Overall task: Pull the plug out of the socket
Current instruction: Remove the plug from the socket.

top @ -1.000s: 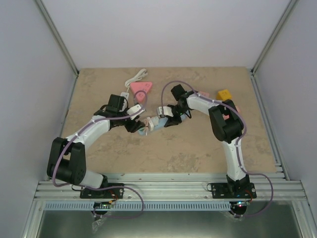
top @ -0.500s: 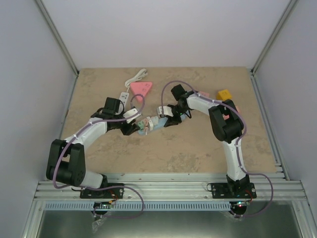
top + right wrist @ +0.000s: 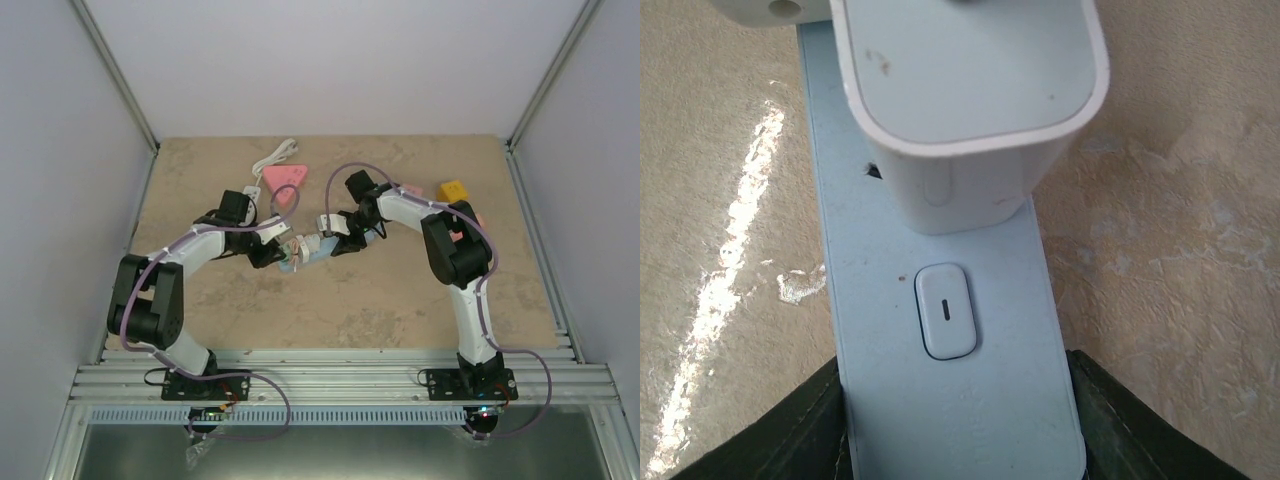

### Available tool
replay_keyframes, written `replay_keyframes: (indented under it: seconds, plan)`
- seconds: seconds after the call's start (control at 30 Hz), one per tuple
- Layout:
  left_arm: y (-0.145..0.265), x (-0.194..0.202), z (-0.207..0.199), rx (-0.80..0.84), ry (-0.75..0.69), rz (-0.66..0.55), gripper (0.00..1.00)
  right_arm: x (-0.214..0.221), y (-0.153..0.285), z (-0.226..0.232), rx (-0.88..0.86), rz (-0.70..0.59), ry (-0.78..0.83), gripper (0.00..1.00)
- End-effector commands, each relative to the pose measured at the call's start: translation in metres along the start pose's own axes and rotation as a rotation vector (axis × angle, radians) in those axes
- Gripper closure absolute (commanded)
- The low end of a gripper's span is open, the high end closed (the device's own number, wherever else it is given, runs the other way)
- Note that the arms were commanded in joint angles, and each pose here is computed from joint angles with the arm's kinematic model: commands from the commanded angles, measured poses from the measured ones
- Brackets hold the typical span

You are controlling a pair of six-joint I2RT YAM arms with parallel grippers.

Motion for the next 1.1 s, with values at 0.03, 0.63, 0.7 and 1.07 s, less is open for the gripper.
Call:
replay_keyframes:
  seconds: [0.03,0.63,0.7,1.07]
  plan:
    - [0.002,-0.01,-0.003,0.045,-0.026,-0.038,0.64,-0.001,-0.003,-0.001,-0.005,-0.012,-0.006,0.63]
    - [-0.002,-0.008,-0.008,-0.007,-0.034,-0.05,1.0,0.003,-0.006,0.0,-0.019,0.001,-0.013,0.64]
    - [-0.001,-0.007,-0.009,-0.015,-0.039,-0.057,1.0,0.004,-0.007,0.001,-0.02,0.004,-0.013,0.64]
    - [0.007,-0.008,-0.007,0.034,-0.013,-0.087,1.0,0.007,-0.009,0.002,-0.024,0.021,-0.011,0.64]
Point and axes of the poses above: each gripper's point midway between its finger pads, its own y axis back along the fingers, its own z axis along the line the jaws close on, x = y × z, the point moved 6 cm from there along y, back along the fingers, and after that the axes turned 9 degrees about y, right-handed, at the moved point
